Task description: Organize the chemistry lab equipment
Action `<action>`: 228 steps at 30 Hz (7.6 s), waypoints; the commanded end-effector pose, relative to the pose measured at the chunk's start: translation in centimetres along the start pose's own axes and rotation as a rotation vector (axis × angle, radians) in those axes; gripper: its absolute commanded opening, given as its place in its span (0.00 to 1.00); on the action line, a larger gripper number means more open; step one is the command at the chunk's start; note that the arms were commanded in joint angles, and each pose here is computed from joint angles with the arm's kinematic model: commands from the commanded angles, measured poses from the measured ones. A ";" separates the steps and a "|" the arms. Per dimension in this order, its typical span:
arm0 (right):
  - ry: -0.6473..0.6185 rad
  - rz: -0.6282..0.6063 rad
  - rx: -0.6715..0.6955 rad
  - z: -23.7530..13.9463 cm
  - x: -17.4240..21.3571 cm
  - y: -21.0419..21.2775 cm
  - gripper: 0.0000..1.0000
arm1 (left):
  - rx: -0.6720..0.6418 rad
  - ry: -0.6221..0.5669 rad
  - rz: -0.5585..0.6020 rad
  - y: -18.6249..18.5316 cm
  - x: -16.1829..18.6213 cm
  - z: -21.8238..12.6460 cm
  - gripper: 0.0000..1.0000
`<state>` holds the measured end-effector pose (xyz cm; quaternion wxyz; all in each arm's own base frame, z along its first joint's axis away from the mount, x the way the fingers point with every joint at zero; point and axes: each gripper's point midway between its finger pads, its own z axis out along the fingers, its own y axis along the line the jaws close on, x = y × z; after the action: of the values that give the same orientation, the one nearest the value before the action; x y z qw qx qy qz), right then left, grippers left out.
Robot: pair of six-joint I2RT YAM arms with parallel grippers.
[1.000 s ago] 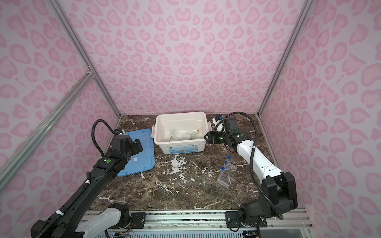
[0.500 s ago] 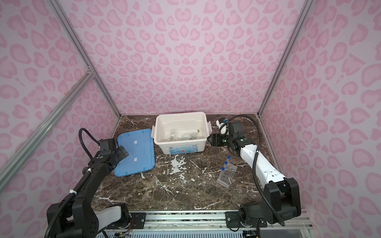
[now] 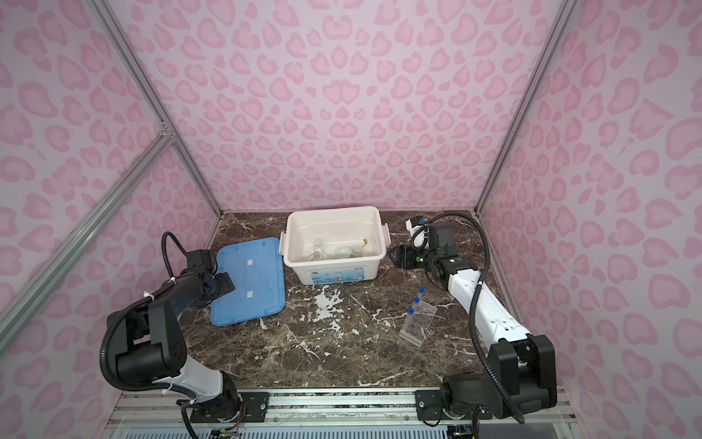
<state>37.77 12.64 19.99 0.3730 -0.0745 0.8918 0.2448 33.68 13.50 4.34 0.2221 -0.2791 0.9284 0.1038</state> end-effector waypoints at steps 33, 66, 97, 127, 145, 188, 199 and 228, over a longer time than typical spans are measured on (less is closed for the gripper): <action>0.068 0.113 0.022 1.3 0.3 -3.6 0.78 | 0.246 0.239 0.127 -1.7 2.1 3.0 0.24; 0.018 0.143 -0.028 0.7 -1.5 -1.9 0.77 | 0.269 0.050 0.019 -1.9 -2.9 -3.8 0.04; -0.038 0.105 -0.033 0.4 -4.7 2.4 0.77 | 0.216 -0.624 -0.097 2.0 -13.8 -24.7 0.04; -0.168 0.021 -0.422 1.4 -9.3 9.3 0.83 | 0.835 -0.569 0.259 -23.2 -13.0 -30.5 0.04; -0.201 0.093 -0.492 1.1 -9.2 8.1 0.78 | 1.067 -0.460 0.364 -34.0 -8.4 -31.0 0.04; -0.223 0.101 -0.504 -0.8 -10.1 9.3 0.09 | 1.171 -0.320 0.324 -38.8 -6.5 -28.1 0.22; -0.242 0.015 -0.319 -1.5 -11.0 7.9 0.07 | 1.050 -0.416 0.285 -35.9 -8.4 -28.9 0.83; -0.486 -0.912 0.546 -5.3 -13.8 11.8 0.06 | 1.668 -0.330 0.069 -29.6 -14.5 -42.4 0.98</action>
<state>40.19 20.11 35.02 0.6078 -0.2925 0.7321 -0.0958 47.58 -17.38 42.40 0.4755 0.0074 0.7089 -0.5210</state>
